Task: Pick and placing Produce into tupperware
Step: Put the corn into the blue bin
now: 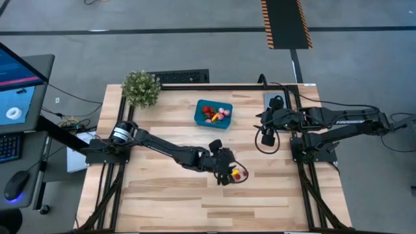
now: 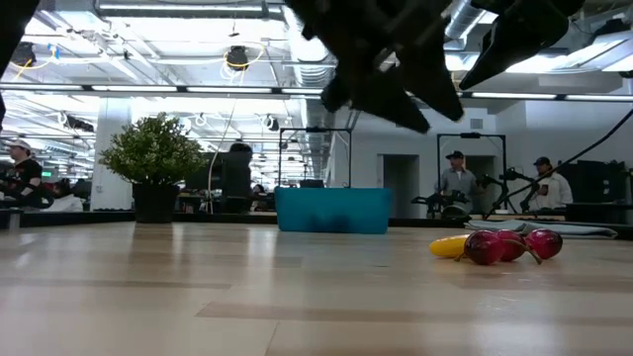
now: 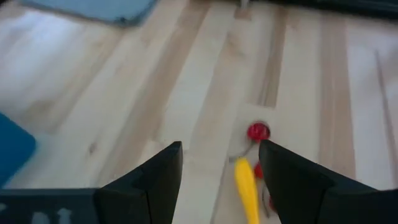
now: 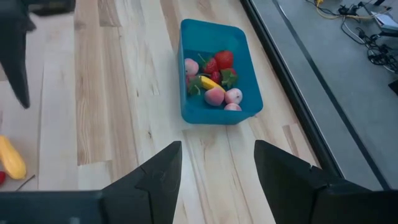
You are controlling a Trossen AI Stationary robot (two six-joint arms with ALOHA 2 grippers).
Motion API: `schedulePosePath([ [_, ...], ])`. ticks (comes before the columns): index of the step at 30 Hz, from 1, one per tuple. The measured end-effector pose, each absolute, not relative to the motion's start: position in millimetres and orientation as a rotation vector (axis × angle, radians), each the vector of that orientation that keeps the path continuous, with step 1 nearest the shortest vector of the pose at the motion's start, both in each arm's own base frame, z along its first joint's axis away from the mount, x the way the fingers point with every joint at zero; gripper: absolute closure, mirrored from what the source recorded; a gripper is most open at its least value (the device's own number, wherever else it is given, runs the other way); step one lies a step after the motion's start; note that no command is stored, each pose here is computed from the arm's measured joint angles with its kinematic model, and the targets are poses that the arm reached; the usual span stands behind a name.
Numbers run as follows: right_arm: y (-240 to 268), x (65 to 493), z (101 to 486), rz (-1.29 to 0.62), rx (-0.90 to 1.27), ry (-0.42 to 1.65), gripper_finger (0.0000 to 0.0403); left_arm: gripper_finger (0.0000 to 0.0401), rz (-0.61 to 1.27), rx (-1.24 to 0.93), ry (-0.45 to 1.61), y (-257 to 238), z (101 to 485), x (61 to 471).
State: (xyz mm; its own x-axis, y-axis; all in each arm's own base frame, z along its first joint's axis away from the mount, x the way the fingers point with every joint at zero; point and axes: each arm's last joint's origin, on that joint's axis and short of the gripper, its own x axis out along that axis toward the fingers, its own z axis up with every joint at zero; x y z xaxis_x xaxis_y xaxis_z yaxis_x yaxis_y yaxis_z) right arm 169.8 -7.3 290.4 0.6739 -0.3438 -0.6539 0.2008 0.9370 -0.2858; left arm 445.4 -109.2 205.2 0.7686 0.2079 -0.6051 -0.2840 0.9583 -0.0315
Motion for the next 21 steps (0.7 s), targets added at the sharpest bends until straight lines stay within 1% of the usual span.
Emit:
schedulePosePath([
  [8,-7,170,290,-0.309,-0.196,0.773,0.0178,0.0198,0.212,-0.128,0.628,-109,169,433],
  [14,-7,170,291,-0.309,-0.196,0.771,0.0178,0.0198,0.210,-0.115,0.639,-110,156,426],
  [19,-7,170,291,-0.309,-0.196,0.770,0.0178,0.0198,0.185,-0.086,0.604,-113,134,440],
  [21,-7,170,291,-0.309,-0.196,0.772,0.0178,0.0198,0.186,-0.059,0.652,-113,122,440],
])
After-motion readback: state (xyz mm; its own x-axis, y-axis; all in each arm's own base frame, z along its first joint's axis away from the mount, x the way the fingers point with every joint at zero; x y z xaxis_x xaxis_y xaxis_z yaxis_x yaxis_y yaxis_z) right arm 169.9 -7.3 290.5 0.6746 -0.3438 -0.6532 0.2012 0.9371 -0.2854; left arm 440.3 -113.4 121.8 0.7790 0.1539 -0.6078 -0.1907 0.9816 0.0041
